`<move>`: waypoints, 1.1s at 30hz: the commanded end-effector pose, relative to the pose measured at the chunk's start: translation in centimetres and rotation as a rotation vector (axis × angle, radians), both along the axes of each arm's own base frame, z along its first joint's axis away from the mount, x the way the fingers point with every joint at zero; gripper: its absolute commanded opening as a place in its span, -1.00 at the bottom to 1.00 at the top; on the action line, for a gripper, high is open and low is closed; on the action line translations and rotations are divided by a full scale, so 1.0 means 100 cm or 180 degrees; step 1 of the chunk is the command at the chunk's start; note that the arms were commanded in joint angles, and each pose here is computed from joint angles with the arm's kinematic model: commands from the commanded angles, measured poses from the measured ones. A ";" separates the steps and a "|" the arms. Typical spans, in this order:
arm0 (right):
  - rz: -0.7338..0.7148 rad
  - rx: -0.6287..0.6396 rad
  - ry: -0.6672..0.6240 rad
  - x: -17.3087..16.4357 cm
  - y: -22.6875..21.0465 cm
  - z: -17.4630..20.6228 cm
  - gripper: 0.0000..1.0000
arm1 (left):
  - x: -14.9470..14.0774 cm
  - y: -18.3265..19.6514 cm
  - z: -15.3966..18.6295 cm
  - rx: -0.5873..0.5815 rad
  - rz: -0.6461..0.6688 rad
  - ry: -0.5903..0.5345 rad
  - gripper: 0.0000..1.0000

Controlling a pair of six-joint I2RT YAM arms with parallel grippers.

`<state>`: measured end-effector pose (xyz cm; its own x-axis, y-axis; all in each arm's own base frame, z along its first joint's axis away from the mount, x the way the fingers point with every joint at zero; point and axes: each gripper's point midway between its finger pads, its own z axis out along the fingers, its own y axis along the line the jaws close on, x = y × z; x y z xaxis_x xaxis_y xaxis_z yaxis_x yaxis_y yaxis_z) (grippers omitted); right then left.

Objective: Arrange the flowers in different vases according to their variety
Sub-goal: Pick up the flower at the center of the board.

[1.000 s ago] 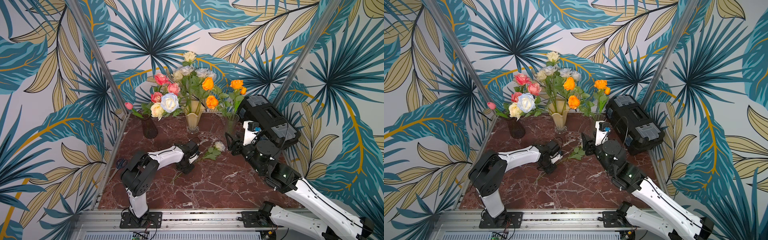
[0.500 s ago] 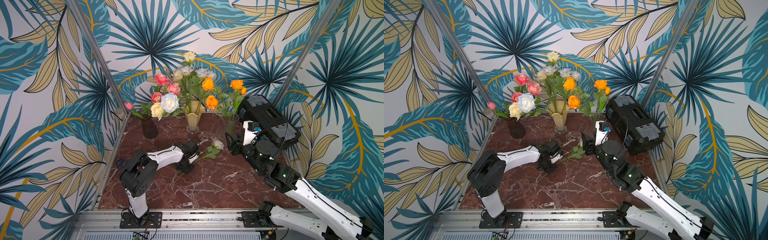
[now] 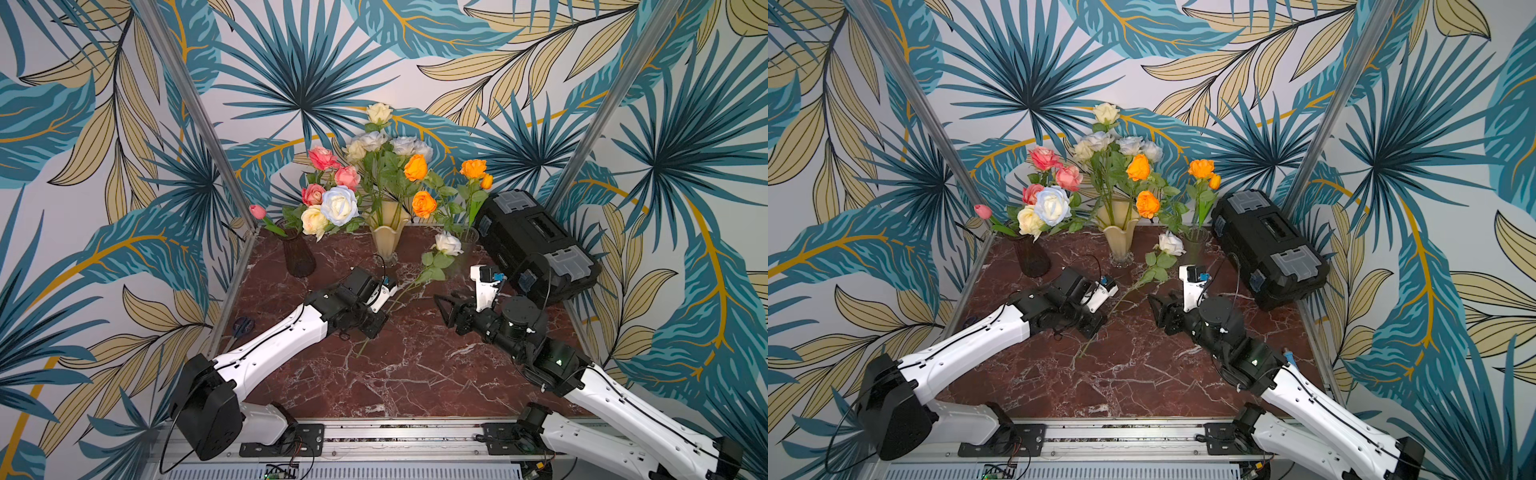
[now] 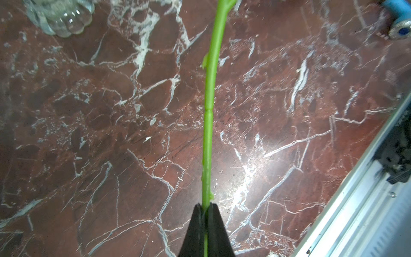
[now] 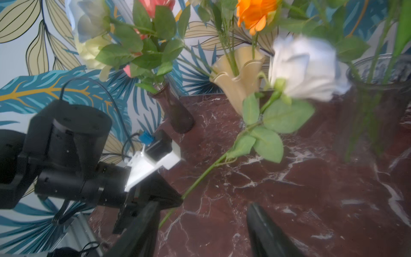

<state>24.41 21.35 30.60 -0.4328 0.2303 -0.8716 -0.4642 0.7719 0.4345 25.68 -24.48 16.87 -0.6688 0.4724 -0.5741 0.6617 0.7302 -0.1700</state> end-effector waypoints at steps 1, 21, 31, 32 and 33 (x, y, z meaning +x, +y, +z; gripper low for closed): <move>0.0254 0.0319 0.0028 -0.014 0.011 0.009 0.41 | -0.004 -0.013 0.023 -0.0408 -0.0058 -0.0130 -1.00; 0.0553 0.0704 -0.0081 0.004 0.054 0.032 0.41 | -0.031 -0.051 0.128 -0.1410 -0.0544 -0.0761 -1.00; 0.0455 0.0924 -0.0152 0.017 0.060 0.039 0.21 | -0.037 -0.054 0.145 -0.1566 -0.0581 -0.0856 -1.00; 0.0457 0.0925 -0.0147 0.018 0.060 0.039 0.18 | -0.037 -0.054 0.145 -0.1569 -0.0587 -0.0848 -1.00; 0.0471 0.0922 -0.0146 0.018 0.062 0.039 0.13 | -0.038 -0.054 0.145 -0.1572 -0.0599 -0.0842 -1.00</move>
<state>26.03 27.21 33.03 -0.4622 0.3722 -0.8049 -0.5711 0.5694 0.5913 22.34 -29.64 29.42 -0.4399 0.2412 -0.8651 0.8188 0.5032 -0.2761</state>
